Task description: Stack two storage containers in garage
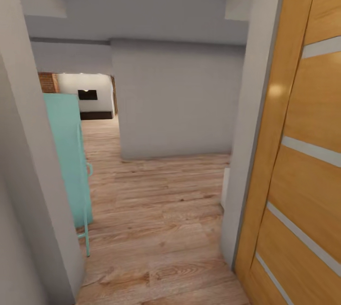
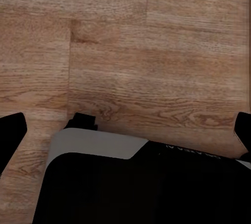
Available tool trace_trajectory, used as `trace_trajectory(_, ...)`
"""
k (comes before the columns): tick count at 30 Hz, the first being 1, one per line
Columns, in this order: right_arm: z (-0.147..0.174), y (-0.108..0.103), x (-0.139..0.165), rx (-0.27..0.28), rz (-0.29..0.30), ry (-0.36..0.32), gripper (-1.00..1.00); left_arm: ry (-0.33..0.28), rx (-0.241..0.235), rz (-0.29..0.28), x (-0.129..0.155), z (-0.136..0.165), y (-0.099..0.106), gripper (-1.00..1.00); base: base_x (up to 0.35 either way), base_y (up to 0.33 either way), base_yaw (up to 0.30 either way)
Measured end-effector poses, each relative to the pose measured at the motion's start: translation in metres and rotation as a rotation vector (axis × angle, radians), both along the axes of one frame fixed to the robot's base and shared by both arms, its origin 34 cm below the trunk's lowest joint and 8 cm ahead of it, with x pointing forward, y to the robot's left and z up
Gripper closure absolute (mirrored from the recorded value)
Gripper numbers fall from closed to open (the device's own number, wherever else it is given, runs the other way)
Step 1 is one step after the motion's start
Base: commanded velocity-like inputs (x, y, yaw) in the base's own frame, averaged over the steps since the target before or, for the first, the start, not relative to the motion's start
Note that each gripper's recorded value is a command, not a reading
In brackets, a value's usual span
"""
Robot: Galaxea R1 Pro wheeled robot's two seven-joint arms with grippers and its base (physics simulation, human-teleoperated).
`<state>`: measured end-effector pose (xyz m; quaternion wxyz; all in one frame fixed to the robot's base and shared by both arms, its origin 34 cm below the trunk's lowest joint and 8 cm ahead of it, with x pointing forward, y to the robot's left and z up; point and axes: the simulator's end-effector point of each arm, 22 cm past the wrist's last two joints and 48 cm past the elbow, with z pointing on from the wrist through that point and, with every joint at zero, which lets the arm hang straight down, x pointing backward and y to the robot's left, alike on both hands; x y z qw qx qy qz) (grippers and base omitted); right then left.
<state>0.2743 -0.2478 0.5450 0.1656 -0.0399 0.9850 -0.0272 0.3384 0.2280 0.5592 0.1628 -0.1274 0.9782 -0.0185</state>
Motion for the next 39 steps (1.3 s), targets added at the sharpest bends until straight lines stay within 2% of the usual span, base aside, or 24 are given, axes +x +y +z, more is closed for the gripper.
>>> trace_trajectory(14,0.0001,-0.0004,0.0003,-0.002,0.001,-0.001,-1.00,0.003,-0.001,0.000,-0.0007,-0.0002,-0.0001,-1.00,0.332,0.000,0.141)
trace_trajectory(39,0.0001,0.0001,0.0003,-0.001,0.001,-0.001,-1.00,0.007,-0.004,-0.004,-0.0016,-0.0005,-0.0028,-1.00,0.332,0.000,0.007)
